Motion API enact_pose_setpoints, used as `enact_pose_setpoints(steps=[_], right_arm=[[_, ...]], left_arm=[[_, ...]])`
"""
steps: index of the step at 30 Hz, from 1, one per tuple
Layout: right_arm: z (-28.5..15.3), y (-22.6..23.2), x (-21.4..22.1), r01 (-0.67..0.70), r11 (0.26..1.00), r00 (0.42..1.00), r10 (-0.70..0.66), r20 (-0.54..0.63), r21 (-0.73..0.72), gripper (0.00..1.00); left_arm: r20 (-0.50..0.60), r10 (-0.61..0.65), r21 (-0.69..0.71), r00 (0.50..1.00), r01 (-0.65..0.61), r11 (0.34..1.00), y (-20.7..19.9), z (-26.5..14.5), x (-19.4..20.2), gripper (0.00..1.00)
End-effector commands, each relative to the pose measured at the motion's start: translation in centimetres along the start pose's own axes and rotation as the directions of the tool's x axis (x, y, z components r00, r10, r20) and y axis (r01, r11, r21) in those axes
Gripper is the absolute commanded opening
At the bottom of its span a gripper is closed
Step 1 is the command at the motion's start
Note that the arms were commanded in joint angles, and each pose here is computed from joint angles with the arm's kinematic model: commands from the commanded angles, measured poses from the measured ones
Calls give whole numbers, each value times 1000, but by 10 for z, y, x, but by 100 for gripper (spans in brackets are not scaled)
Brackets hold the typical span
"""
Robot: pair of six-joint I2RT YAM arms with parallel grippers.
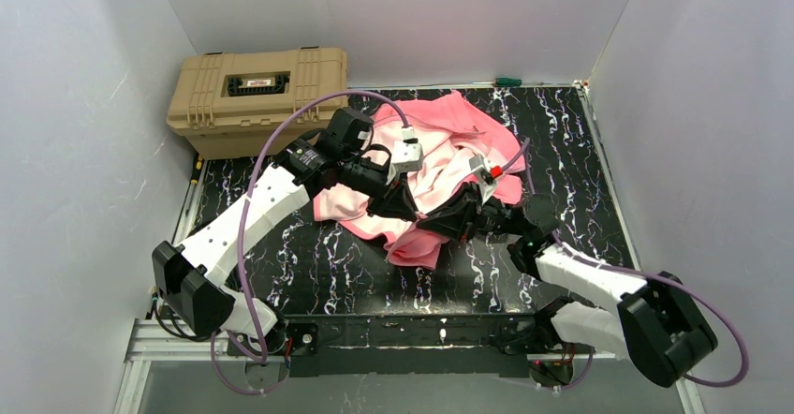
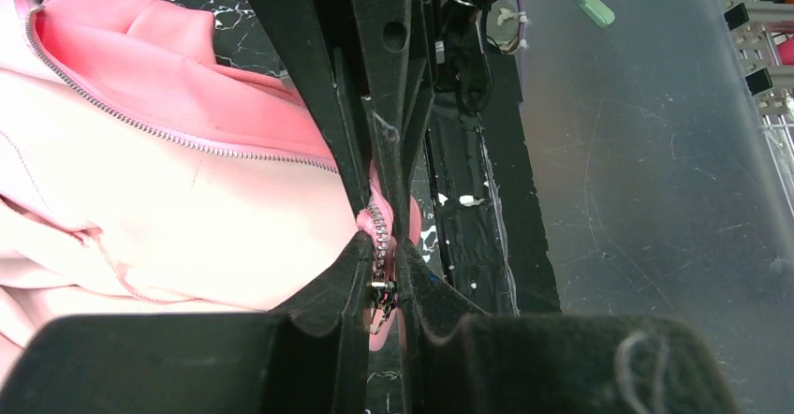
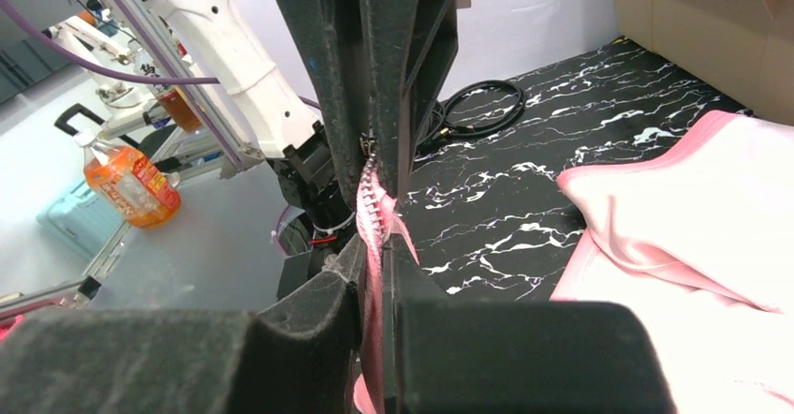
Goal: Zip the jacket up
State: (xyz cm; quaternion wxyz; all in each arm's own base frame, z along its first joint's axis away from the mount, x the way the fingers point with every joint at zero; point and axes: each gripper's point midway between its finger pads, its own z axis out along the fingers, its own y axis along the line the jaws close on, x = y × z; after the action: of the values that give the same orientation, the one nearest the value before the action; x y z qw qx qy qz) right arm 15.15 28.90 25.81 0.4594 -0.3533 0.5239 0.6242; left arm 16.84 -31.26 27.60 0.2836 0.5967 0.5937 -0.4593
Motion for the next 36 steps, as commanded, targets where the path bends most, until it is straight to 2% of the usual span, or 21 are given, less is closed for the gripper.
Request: enact_pose_setpoints(steps=[1, 2, 4, 6, 7, 8, 10, 12, 13, 14, 16, 18, 20, 23, 26, 29, 32, 34, 36], right_arm=[[5, 9, -16, -44, 997, 995, 50, 87, -68, 15], [5, 10, -18, -56, 995, 993, 64, 103, -79, 14], [6, 13, -19, -70, 992, 991, 82, 110, -106, 2], [7, 15, -18, -102, 987, 990, 113, 81, -126, 1], [8, 16, -16, -120, 984, 990, 128, 57, -128, 1], [8, 15, -14, -131, 984, 991, 135, 25, -118, 1], [9, 8, -11, -101, 993, 994, 98, -49, -63, 1], [2, -13, -3, -12, 996, 989, 25, -148, 92, 1], [-5, -19, 0, 43, 988, 980, -14, -197, 147, 1], [-11, -22, 0, 74, 979, 973, -28, -231, 190, 1], [-23, -28, 2, 135, 959, 948, -52, -315, 248, 1], [-33, -32, 8, 144, 944, 919, -16, -395, 297, 1], [-41, -35, 13, 161, 936, 894, -4, -449, 314, 1], [-50, -37, 19, 177, 925, 865, 17, -502, 336, 1], [-56, -39, 24, 191, 919, 843, 26, -537, 345, 1], [-65, -44, 29, 216, 907, 809, 41, -586, 361, 1], [-69, -47, 28, 235, 902, 786, 44, -617, 364, 1], [-68, -46, 24, 242, 902, 784, 36, -619, 359, 1], [-68, -45, 22, 248, 901, 786, 28, -617, 357, 1]], left_arm=[[62, 49, 13, 997, -50, 999, -12, -12, -23, 0], [62, 47, 11, 997, -48, 999, -11, -12, -23, 0], [61, 42, 9, 997, -42, 999, -11, -12, -22, 0], [55, 31, -5, 998, -31, 1000, -9, -12, -21, 0], [49, 20, -19, 999, -20, 1000, -6, -12, -20, 4], [44, 5, -36, 999, -4, 999, -4, -12, -19, 20], [34, -28, -73, 999, 31, 997, 2, -12, -15, 46], [55, -65, -151, 996, 73, 986, 12, -14, -15, 82], [74, -80, -194, 994, 93, 977, 18, -16, -14, 93], [91, -96, -226, 991, 115, 967, 22, -19, -13, 97], [111, -140, -283, 984, 166, 945, 30, -27, -7, 98], [134, -200, -338, 971, 234, 911, 43, -40, 0, 98], [177, -281, -406, 943, 330, 852, 64, -60, 13, 98], [235, -394, -519, 888, 458, 722, 102, -100, 44, 98], [244, -429, -652, 870, 475, 591, 135, -132, 80, 98], [276, -455, -772, 847, 477, 419, 166, -162, 117, 98], [360, -546, -803, 756, 549, 231, 190, -182, 157, 98], [399, -591, -803, 701, 579, 144, 201, -187, 178, 98], [429, -618, -794, 659, 602, 90, 210, -186, 194, 97]])
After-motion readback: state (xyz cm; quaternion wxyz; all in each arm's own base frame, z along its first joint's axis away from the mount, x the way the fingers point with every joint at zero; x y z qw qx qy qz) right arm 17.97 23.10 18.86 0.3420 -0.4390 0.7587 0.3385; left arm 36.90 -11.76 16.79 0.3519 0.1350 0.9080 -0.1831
